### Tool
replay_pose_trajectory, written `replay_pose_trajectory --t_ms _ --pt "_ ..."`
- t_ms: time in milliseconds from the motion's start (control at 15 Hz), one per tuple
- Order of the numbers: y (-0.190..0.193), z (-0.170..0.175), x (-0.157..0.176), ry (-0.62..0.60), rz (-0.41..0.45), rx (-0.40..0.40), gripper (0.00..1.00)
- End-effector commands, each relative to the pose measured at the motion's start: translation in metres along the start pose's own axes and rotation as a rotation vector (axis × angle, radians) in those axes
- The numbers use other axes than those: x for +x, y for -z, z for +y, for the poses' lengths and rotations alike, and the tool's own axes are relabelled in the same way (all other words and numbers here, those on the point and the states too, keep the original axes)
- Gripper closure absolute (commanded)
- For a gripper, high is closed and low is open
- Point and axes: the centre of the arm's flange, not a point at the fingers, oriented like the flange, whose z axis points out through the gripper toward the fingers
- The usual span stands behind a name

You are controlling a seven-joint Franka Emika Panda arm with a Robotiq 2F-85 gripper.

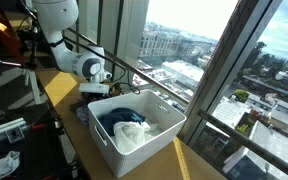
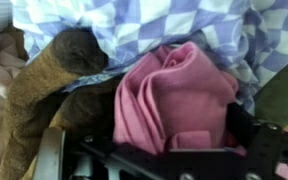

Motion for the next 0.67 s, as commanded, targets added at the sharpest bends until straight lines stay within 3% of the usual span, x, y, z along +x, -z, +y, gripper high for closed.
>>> replay_pose_trajectory --t_ms 0,600 --pt "-0.031 -0.02 0.0 0.001 -0.033 0.032 0.28" --pt "0.038 -0.005 -0.021 -0.032 0.026 0.024 0.94"
